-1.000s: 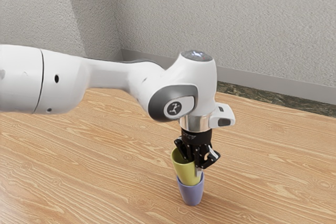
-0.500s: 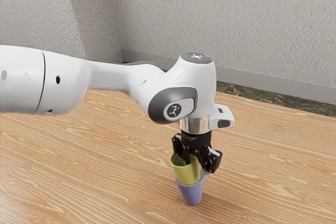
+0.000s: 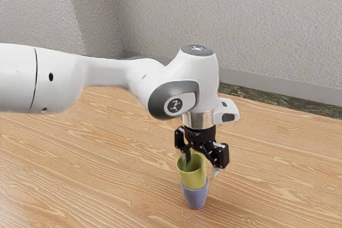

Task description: Place the left cup onto the right cup

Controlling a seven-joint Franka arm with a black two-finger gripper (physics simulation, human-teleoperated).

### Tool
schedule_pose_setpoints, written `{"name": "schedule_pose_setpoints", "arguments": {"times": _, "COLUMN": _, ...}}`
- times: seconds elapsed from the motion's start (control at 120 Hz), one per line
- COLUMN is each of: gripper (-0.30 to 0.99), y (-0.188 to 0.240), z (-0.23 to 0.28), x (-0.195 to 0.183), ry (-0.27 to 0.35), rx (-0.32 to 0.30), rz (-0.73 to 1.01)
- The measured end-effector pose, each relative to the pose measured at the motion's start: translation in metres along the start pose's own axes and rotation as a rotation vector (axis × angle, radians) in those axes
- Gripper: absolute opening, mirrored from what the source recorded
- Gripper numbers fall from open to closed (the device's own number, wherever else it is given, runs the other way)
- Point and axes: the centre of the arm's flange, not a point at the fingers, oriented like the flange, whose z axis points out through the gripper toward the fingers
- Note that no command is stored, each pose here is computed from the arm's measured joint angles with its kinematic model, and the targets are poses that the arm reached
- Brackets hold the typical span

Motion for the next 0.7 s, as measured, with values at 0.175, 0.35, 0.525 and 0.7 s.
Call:
{"name": "schedule_pose_setpoints", "arguments": {"times": 0.175, "gripper": 0.67, "y": -0.006, "z": -0.041, "x": -0.006, "ry": 0.044, "rx": -0.023, "rz": -0.003}}
{"name": "schedule_pose_setpoints", "arguments": {"times": 0.35, "gripper": 0.67, "y": -0.019, "z": -0.115, "x": -0.002, "ry": 0.080, "rx": -0.040, "rz": 0.036}}
{"name": "schedule_pose_setpoints", "arguments": {"times": 0.525, "gripper": 0.67, "y": -0.053, "z": -0.153, "x": 0.006, "ry": 0.077, "rx": -0.012, "rz": 0.115}}
{"name": "schedule_pose_setpoints", "arguments": {"times": 0.7, "gripper": 0.68, "y": -0.095, "z": -0.193, "x": 0.019, "ry": 0.123, "rx": 0.038, "rz": 0.158}}
